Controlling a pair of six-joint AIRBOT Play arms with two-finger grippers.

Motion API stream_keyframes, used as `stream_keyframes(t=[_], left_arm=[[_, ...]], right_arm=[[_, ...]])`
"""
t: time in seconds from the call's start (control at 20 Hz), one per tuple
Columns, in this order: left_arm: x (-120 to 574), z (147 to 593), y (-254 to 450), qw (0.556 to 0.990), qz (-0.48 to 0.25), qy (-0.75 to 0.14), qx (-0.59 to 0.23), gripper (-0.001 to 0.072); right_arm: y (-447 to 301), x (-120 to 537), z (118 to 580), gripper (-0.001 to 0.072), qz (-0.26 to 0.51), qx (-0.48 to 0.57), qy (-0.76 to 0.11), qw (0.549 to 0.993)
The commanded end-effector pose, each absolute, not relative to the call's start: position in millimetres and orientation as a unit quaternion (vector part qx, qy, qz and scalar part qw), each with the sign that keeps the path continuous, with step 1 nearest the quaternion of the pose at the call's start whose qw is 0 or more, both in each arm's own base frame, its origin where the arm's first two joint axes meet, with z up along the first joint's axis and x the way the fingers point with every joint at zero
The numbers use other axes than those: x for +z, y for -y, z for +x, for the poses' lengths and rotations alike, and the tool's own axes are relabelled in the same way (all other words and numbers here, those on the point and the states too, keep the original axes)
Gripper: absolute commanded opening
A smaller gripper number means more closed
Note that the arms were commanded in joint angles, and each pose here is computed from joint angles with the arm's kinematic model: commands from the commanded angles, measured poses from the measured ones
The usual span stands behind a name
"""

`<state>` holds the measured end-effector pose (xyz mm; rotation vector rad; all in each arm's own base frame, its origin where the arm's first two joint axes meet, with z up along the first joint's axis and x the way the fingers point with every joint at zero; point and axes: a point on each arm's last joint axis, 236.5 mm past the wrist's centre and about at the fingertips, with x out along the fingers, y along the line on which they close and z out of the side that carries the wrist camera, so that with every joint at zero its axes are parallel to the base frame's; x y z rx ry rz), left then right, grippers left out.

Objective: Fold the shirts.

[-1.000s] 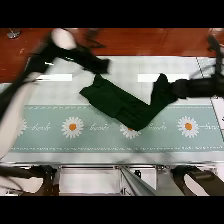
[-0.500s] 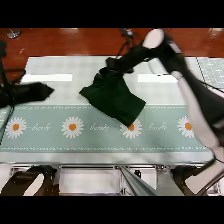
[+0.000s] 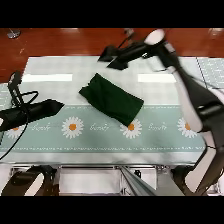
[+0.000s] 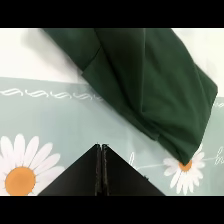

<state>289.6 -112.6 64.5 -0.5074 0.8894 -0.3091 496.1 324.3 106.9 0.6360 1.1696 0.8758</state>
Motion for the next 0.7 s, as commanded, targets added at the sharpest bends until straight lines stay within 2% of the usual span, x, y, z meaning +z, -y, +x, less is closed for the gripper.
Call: stream_keyframes(t=[0.0, 0.1, 0.15, 0.2, 0.3, 0.45, 0.5, 0.65], left_arm=[[63, 295, 110, 0.866, -0.242, -0.413, -0.142, 0.0021], [65, 298, 108, 0.870, -0.243, -0.406, -0.140, 0.0021], [65, 299, 108, 0.871, -0.244, -0.404, -0.139, 0.0021], [65, 300, 107, 0.872, -0.244, -0.402, -0.138, 0.0021], [57, 299, 105, 0.871, -0.246, -0.404, -0.132, 0.0021], [34, 290, 105, 0.861, -0.250, -0.425, -0.124, 0.0021], [28, 287, 105, 0.857, -0.252, -0.431, -0.122, 0.0021], [16, 282, 105, 0.852, -0.254, -0.443, -0.119, 0.0021]], right_arm=[[-201, 130, 455, 0.0625, 0.174, 0.356, -0.572, 0.718], [-107, 108, 430, 0.0625, 0.094, 0.210, -0.610, 0.758], [-80, 96, 417, 0.0625, 0.098, 0.150, -0.607, 0.774], [-72, 80, 403, 0.0625, 0.126, 0.117, -0.593, 0.787], [-80, 33, 372, 0.0625, 0.228, 0.065, -0.554, 0.798], [-127, -34, 324, 0.0625, 0.410, 0.044, -0.536, 0.737], [-142, -48, 314, 0.0625, 0.432, 0.049, -0.544, 0.718], [-182, -76, 300, 0.0625, 0.431, 0.077, -0.589, 0.680]])
